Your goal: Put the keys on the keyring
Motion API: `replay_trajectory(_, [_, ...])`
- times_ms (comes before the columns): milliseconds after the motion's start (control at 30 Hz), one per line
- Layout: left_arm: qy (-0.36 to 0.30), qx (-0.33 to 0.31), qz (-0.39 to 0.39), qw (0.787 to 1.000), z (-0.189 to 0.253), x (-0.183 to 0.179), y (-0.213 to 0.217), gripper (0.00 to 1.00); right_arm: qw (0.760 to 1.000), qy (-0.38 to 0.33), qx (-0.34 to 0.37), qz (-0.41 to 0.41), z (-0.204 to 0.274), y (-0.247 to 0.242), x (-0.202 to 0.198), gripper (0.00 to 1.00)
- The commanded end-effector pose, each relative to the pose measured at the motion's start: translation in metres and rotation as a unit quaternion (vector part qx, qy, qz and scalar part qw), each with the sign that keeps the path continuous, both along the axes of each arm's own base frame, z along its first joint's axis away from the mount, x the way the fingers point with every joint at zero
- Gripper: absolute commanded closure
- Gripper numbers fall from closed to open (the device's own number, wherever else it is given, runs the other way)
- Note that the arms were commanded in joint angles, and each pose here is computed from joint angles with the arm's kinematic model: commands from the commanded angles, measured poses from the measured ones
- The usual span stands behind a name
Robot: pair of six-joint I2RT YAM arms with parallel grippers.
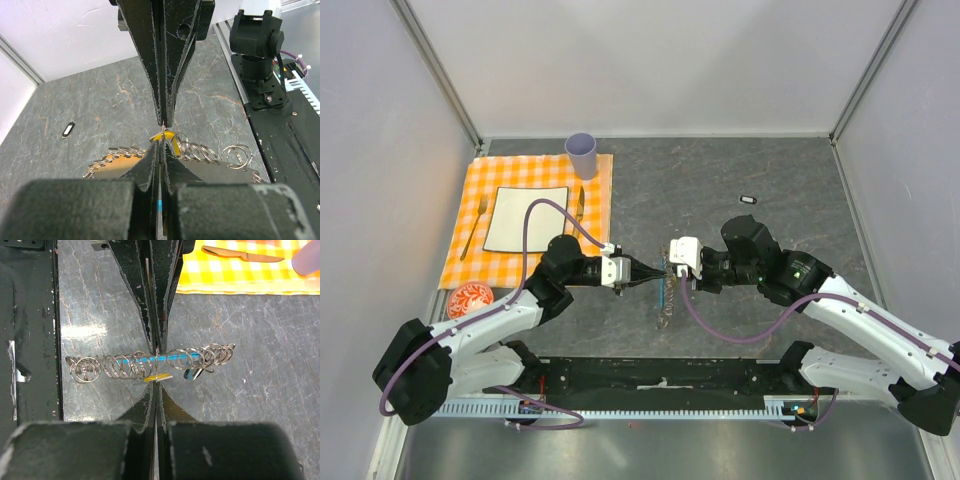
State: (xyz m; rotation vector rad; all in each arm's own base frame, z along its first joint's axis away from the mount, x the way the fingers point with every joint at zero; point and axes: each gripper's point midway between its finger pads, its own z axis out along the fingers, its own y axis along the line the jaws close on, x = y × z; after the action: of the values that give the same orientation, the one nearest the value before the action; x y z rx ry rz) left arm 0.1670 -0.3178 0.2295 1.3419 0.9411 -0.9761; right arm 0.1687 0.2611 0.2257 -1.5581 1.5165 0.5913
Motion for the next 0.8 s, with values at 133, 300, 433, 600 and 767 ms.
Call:
replay_trajectory(133, [-0.035,-0.042,0.001,0.999,0.0372,0.0043,-0.0054,0.98,0.999,-0.023,0.024,0.016,0.017,0.0087,0.0008,1.0])
replay_trajectory(300, [-0.034,-0.042,0.007,0.999,0.0372,0.0064,-0.0053,0.98,0.999,-0.023,0.025,0.019,0.0168,0.0092,0.0003,1.0])
replay_trajectory(433, [-0.031,-0.042,0.012,0.999,0.0369,0.0083,-0.0055,0.98,0.999,-0.027,0.028,0.025,0.0189,0.0101,-0.0006,1.0])
replay_trajectory(600, [-0.028,-0.042,0.021,0.999,0.0373,0.0114,-0.0048,0.98,0.999,-0.032,0.033,0.03,0.0214,0.0108,-0.0018,1.0])
replay_trajectory(767, [-0.02,-0.041,0.026,0.999,0.037,0.0137,-0.006,0.98,0.998,-0.032,0.033,0.033,0.0204,0.0116,-0.0024,1.0])
